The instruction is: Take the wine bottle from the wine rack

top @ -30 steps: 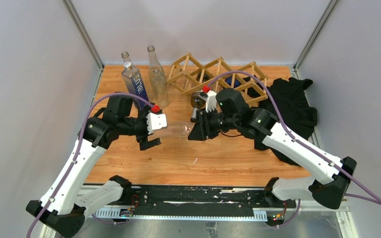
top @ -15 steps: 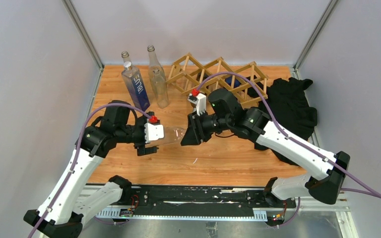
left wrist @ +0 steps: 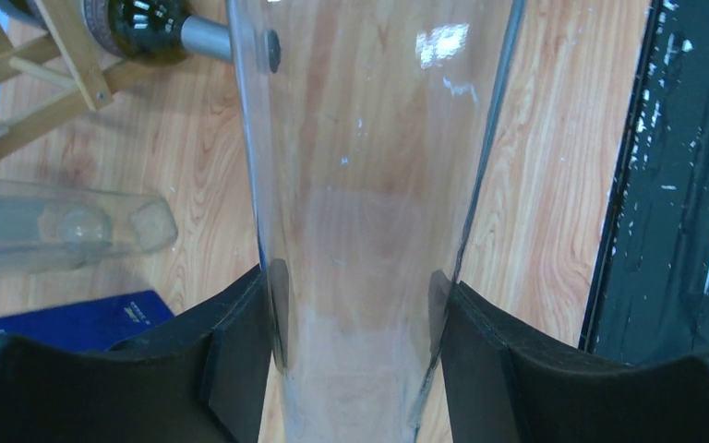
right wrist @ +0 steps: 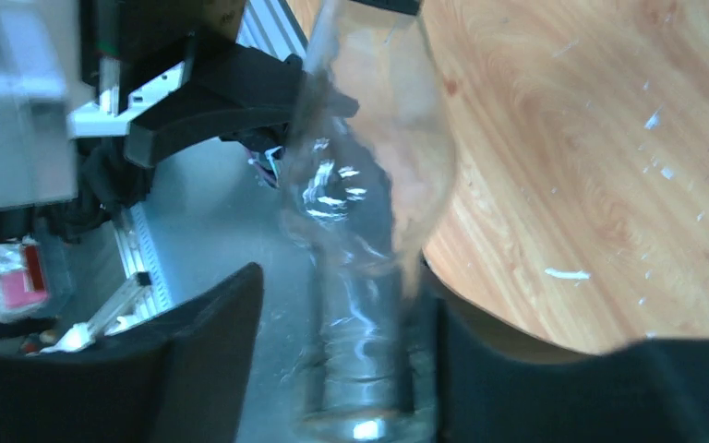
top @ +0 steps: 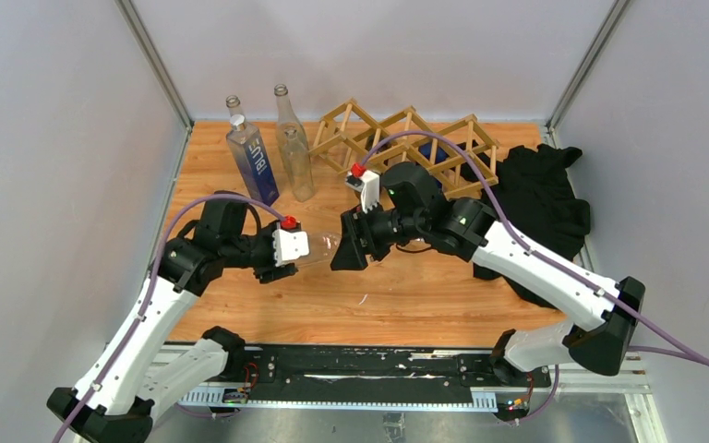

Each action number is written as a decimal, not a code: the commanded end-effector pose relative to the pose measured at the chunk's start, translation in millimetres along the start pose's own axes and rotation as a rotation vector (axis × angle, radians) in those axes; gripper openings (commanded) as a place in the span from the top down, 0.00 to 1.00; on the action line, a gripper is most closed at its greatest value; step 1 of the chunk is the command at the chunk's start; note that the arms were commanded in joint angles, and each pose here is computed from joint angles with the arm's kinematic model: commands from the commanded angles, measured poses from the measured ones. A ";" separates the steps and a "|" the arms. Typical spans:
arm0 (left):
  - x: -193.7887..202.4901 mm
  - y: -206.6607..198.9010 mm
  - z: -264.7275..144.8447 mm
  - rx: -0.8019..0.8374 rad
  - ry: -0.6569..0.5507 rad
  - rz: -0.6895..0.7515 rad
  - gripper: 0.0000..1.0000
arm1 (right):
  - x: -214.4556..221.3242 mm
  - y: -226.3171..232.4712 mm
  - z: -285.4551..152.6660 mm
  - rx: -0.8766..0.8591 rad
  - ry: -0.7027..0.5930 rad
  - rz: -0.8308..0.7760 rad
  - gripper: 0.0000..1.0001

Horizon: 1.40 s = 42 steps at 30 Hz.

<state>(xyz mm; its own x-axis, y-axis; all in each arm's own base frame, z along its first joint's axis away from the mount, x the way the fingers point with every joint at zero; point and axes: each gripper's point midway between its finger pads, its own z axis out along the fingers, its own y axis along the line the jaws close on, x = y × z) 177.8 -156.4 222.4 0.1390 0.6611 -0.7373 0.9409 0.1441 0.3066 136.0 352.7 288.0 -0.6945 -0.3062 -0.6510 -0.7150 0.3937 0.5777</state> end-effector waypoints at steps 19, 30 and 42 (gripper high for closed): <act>-91.3 19.7 -18.3 -0.106 -0.419 -0.437 1.00 | -107.2 14.2 -82.4 0.107 -0.559 -0.142 0.05; -108.5 9.3 -28.5 -0.056 -0.495 -0.504 1.00 | -159.7 3.4 -63.1 0.146 -0.702 -0.066 0.24; -105.2 11.3 -28.1 -0.077 -0.490 -0.523 1.00 | -173.8 8.4 -40.5 0.097 -0.677 -0.047 0.99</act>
<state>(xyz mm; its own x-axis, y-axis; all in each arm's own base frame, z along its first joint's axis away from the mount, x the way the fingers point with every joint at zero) 168.0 -199.7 291.9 -0.2866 0.1403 -0.9477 0.8707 0.4509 -0.1965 236.6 376.5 418.8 -0.4639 0.2444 -0.8515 -0.7220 0.4527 0.5233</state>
